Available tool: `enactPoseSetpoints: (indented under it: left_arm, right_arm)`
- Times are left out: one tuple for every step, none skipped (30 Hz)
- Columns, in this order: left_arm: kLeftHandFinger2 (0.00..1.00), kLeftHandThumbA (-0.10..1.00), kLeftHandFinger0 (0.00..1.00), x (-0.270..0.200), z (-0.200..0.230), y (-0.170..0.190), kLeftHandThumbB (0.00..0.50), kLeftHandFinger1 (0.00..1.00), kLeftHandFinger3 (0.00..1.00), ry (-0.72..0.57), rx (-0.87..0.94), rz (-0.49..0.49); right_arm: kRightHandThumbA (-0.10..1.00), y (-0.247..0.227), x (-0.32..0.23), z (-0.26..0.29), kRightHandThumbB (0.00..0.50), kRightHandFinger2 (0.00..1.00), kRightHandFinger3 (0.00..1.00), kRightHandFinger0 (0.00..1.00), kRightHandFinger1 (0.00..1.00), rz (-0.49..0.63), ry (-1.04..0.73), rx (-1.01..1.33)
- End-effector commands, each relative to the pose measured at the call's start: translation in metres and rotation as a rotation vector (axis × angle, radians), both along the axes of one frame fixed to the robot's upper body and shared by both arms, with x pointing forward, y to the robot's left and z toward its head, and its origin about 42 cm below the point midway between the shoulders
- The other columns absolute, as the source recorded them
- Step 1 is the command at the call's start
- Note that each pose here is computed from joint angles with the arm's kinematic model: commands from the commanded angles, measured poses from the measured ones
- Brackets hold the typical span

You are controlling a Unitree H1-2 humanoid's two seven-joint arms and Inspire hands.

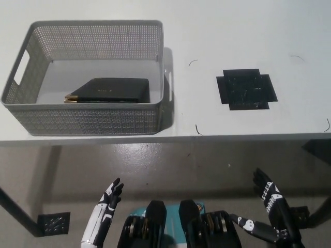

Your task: A notebook is kept standing on the table on the right hand side and a container is kept on the left hand side and the robot uses its right hand to grab the notebook and places it in the container

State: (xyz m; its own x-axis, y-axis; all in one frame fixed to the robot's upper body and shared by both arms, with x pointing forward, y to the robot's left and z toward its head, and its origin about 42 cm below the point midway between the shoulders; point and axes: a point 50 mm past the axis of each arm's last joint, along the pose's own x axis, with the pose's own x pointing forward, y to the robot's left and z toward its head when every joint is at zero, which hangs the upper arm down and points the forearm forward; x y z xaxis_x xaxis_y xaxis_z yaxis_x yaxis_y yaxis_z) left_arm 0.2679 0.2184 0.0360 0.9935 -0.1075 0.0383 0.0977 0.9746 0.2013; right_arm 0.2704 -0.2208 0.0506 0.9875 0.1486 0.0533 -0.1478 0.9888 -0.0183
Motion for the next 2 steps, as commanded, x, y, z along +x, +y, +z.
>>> enactPoseSetpoints:
  left_arm:
    - [1.00,1.00,1.00,0.0068,0.0089,0.0036,0.344,1.00,1.00,-0.054,0.020,0.014]
    - [1.00,1.00,1.00,0.0068,0.0089,0.0036,0.344,1.00,1.00,-0.054,0.020,0.014]
  right_arm:
    - [1.00,-0.0016,0.0078,0.0082,0.354,1.00,1.00,1.00,1.00,0.008,-0.045,0.002]
    - [1.00,-0.0016,0.0078,0.0082,0.354,1.00,1.00,1.00,1.00,0.008,-0.045,0.002]
